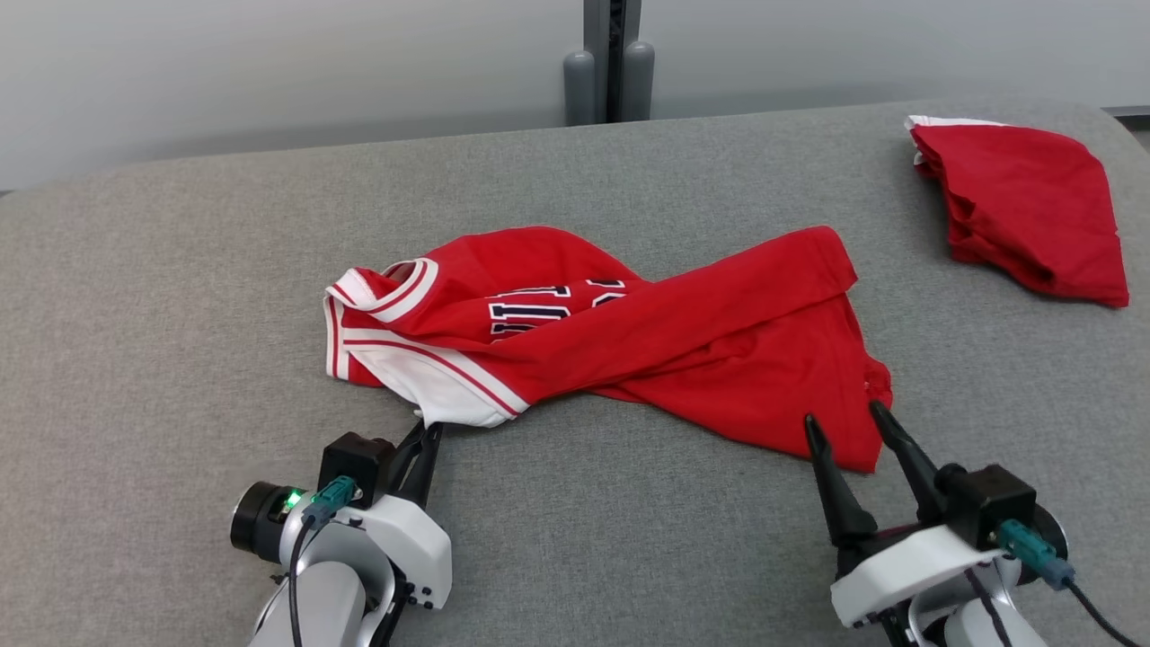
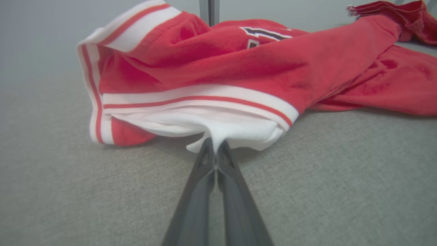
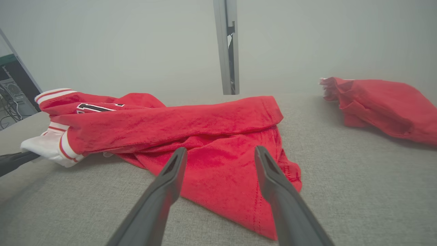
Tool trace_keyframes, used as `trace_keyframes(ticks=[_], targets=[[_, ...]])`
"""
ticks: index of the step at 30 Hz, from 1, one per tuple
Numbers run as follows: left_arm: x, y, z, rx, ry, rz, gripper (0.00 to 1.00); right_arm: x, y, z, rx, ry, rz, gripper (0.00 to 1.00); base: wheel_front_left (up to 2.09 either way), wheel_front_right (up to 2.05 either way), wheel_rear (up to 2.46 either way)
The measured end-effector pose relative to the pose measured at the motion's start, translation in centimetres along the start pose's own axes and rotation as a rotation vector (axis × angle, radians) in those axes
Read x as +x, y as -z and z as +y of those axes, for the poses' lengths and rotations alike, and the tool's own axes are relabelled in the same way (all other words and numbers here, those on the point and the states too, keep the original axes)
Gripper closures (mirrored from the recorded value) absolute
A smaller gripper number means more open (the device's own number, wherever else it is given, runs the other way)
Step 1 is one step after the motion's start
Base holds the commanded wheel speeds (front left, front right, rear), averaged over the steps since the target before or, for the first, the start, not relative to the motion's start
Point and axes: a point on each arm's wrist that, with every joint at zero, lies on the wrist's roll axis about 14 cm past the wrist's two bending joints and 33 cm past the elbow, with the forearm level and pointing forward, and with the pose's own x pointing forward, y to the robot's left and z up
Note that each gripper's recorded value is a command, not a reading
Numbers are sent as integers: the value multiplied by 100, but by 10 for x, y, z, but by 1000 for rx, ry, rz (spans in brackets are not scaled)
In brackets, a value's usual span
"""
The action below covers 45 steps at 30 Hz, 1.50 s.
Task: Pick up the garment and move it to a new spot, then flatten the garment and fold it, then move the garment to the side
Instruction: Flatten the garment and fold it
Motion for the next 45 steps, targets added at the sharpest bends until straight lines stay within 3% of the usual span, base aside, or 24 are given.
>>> trace_keyframes(ticks=[9, 15, 26, 27, 28, 30, 32, 38, 42, 45], targets=[[-15, -22, 24, 2, -73, -109, 100, 50, 4, -38, 8, 51, 59, 0, 0, 0, 0], [-20, -26, 37, 2, -112, -132, 100, 80, 18, -43, 1, 39, 135, 0, 0, 0, 0], [-18, -17, 49, 5, -135, -112, 100, 99, 51, -42, -18, 14, 257, 1, 0, 0, 0], [-17, -16, 50, 5, -134, -111, 100, 99, 53, -41, -20, 9, 265, 16, 0, 0, 0], [-17, -16, 51, 5, -135, -111, 100, 100, 55, -40, -20, 6, 272, 47, 0, 0, 0], [-16, -17, 52, 10, -137, -113, 100, 99, 60, -39, -20, 3, 290, 67, 0, 0, 0], [-14, -20, 54, 12, -138, -118, 100, 101, 60, -38, -23, -3, 293, 100, 0, 0, 0], [-15, -29, 54, 21, -139, -144, 100, 103, 54, -36, -57, -30, 286, 100, 0, 0, 0], [-17, -56, 56, 30, -143, -226, 100, 109, 26, -33, -68, -50, 203, 100, 0, 0, 0], [-22, -88, 57, 33, -141, -322, 100, 109, -1, -27, -9, -58, 114, 100, 0, 0, 0]])
